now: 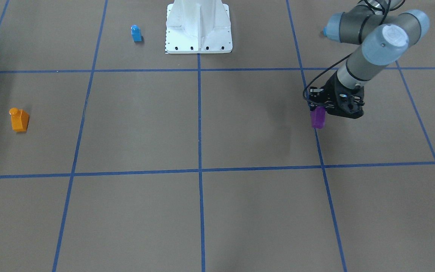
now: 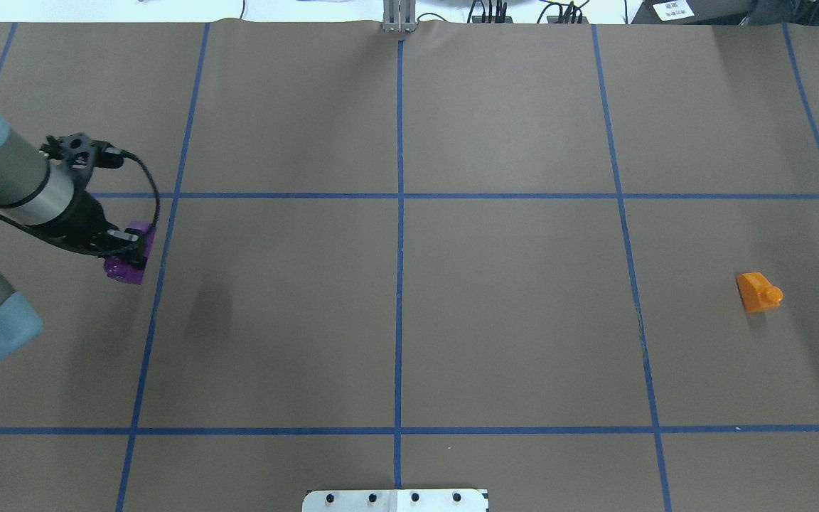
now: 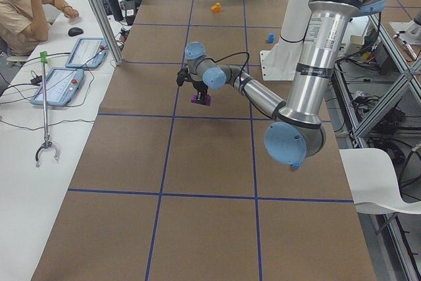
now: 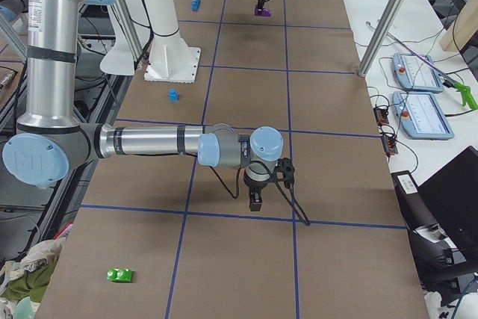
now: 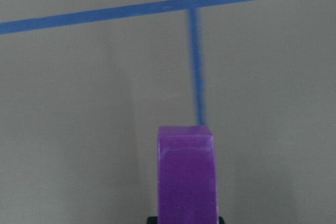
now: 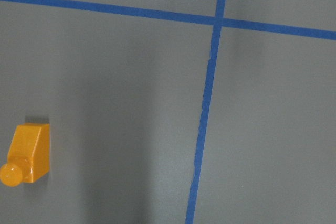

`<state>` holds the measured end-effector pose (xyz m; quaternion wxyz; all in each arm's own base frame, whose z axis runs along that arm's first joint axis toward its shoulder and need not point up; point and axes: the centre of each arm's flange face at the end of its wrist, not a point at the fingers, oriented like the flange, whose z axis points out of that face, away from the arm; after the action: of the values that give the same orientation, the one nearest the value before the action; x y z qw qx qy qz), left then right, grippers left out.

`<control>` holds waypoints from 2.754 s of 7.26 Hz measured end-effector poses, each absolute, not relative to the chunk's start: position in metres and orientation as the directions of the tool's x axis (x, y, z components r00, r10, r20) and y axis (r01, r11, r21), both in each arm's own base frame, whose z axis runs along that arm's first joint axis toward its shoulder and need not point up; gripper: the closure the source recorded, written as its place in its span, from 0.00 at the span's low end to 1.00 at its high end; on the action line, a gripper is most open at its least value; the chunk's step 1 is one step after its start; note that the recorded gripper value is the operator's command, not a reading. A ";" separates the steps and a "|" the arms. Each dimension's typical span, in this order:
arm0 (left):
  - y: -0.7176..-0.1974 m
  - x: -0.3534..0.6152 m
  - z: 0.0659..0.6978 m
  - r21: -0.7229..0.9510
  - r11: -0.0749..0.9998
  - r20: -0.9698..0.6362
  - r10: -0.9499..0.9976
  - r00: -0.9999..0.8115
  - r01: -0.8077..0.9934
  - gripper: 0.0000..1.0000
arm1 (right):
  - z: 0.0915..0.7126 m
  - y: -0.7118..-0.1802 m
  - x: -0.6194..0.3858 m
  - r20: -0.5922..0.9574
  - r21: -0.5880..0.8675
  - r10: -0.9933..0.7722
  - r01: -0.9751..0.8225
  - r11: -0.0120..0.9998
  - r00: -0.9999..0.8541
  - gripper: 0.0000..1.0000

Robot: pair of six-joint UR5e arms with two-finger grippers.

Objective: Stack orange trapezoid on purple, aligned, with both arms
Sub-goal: 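Carry the purple block with the left gripper to the table center, then lower the purple block onto the table and open the left gripper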

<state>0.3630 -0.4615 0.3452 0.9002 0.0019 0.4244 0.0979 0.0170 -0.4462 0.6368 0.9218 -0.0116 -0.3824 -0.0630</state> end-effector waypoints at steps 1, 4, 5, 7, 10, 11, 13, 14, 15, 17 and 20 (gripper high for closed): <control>-0.441 0.414 0.296 0.080 0.982 -0.759 0.170 0.629 -0.169 1.00 | 0.637 -0.446 0.017 0.706 0.028 -0.108 0.125 0.992 0.699 0.00; -0.405 0.516 0.191 0.083 0.984 -0.717 0.168 0.677 -0.156 1.00 | 0.636 -0.447 0.016 0.707 0.027 -0.109 0.127 0.992 0.698 0.00; -0.410 0.542 0.169 0.057 0.987 -0.709 0.144 0.691 -0.147 1.00 | 0.636 -0.447 0.015 0.708 0.025 -0.108 0.128 0.991 0.698 0.00; -0.430 0.596 0.137 0.008 0.994 -0.707 0.084 0.703 -0.111 1.00 | 0.639 -0.447 0.013 0.708 0.020 -0.109 0.134 0.991 0.698 0.00; -0.444 0.638 0.145 -0.016 0.996 -0.711 0.055 0.701 -0.093 1.00 | 0.642 -0.447 0.009 0.709 0.013 -0.110 0.142 0.990 0.697 0.00; -0.446 0.649 0.153 -0.033 0.997 -0.719 0.028 0.695 -0.074 1.00 | 0.642 -0.447 0.006 0.709 0.012 -0.113 0.148 0.989 0.696 0.00; -0.447 0.658 0.158 -0.057 0.997 -0.723 -0.007 0.691 -0.050 1.00 | 0.643 -0.447 0.003 0.710 0.010 -0.115 0.154 0.988 0.694 0.00; -0.448 0.659 0.158 -0.061 0.997 -0.722 -0.012 0.692 -0.047 1.00 | 0.643 -0.447 0.003 0.711 0.010 -0.116 0.155 0.988 0.694 0.00; -0.449 0.658 0.159 -0.063 0.997 -0.720 -0.014 0.694 -0.045 1.00 | 0.643 -0.447 0.002 0.711 0.009 -0.116 0.155 0.988 0.693 0.00; -0.450 0.658 0.161 -0.066 0.997 -0.716 -0.018 0.698 -0.042 1.00 | 0.645 -0.446 0.002 0.712 0.007 -0.114 0.156 0.988 0.693 0.00; -0.451 0.658 0.162 -0.065 0.997 -0.717 -0.018 0.697 -0.042 0.73 | 0.646 -0.446 0.001 0.713 0.004 -0.114 0.158 0.987 0.692 0.00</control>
<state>0.6580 -0.4513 0.1624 0.9203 -0.0380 0.3893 0.0065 0.0007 -0.4462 0.6460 0.9192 -0.0291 -0.3856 -0.0740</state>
